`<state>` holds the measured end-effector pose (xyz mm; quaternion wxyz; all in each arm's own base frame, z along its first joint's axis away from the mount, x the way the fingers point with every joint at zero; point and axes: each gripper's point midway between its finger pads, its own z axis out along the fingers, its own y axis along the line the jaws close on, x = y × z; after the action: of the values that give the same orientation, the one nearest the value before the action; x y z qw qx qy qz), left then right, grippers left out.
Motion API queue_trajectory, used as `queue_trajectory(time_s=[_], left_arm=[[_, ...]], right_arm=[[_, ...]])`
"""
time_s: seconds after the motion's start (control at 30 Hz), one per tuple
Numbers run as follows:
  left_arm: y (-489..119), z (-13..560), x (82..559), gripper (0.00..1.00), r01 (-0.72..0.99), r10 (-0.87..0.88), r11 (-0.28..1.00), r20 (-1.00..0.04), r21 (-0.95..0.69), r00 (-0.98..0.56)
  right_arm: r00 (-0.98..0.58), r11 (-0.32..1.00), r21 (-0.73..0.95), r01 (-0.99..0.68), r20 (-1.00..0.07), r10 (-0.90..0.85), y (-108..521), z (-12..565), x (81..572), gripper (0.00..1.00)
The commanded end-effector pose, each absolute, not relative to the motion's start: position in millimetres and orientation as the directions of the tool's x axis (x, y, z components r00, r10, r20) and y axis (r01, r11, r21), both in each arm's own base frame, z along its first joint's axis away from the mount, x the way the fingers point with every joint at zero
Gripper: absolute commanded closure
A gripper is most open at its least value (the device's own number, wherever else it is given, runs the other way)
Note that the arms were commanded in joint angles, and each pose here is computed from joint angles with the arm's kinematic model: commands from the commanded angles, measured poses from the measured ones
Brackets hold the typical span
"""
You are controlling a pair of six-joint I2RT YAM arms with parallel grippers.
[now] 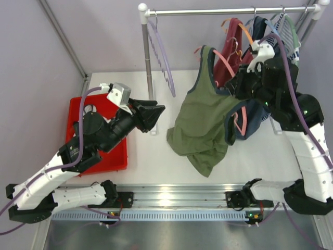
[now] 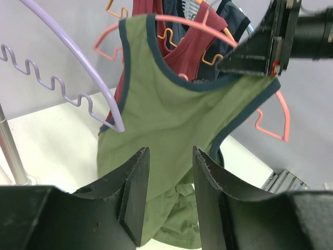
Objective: Place the tank top on the hanger
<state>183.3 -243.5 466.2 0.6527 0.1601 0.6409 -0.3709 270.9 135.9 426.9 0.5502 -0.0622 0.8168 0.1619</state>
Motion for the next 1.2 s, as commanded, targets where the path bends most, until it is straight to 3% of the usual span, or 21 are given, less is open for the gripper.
queue_trajectory(time_s=[0.0, 0.37, 0.7, 1.17], left_arm=[[-231.8, 492.1, 179.1, 0.57, 0.695, -0.314, 0.672, -0.948, -0.257, -0.047], [-227.4, 499.8, 177.6, 0.56, 0.698, -0.298, 0.679, -0.954, -0.229, -0.023], [-218.9, 501.3, 174.1, 0.56, 0.699, -0.305, 0.68, -0.952, -0.219, -0.003], [-216.4, 494.6, 174.0, 0.55, 0.697, -0.282, 0.689, -0.959, -0.197, 0.008]], right_arm=[[-0.261, 0.916, 0.209, -0.342, -0.958, 0.121, 141.6, 488.0, 281.6, 1.0], [-0.244, 0.922, 0.21, -0.324, -0.961, 0.133, 135.3, 509.5, 315.0, 1.0], [-0.099, 0.939, 0.182, -0.293, -0.982, 0.16, 122.0, 545.1, 344.5, 1.0], [-0.04, 0.941, 0.218, -0.258, -0.976, 0.215, 120.1, 556.7, 386.9, 1.0]])
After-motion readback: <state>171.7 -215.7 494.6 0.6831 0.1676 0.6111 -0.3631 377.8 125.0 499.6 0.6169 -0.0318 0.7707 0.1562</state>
